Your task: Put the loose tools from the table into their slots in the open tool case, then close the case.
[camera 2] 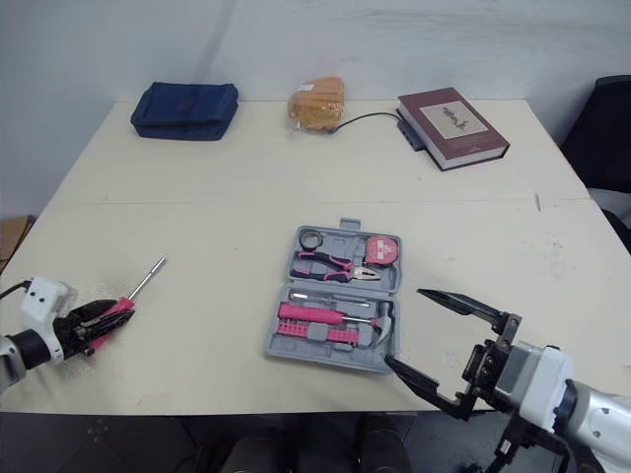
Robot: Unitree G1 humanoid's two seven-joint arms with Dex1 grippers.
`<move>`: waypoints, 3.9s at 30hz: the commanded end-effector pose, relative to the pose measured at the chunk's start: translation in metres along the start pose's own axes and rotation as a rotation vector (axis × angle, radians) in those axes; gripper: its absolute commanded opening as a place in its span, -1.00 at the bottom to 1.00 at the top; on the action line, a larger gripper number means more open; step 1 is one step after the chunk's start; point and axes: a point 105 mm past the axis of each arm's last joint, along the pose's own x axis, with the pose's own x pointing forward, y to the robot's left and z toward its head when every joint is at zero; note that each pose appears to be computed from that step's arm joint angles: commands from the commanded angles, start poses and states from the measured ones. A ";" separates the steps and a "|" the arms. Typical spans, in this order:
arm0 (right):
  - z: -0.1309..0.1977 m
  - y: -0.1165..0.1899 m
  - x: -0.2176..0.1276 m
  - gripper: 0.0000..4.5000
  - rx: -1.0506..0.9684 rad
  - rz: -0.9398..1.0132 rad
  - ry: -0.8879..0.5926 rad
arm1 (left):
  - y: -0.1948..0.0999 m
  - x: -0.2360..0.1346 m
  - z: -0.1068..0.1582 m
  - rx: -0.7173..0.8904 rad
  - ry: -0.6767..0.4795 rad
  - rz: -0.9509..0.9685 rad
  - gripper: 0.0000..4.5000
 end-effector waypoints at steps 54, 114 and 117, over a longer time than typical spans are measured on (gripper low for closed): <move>-0.007 0.033 -0.019 1.00 0.056 -0.120 0.181 | -0.267 0.084 0.090 0.753 -0.120 -1.095 -0.31; -0.051 0.011 -0.053 1.00 0.237 -0.498 0.433 | -0.265 0.075 0.116 0.520 -0.428 -1.252 -0.99; -0.057 0.006 -0.063 1.00 0.237 -0.529 0.464 | -0.241 0.075 0.125 0.484 -0.458 -1.180 -0.99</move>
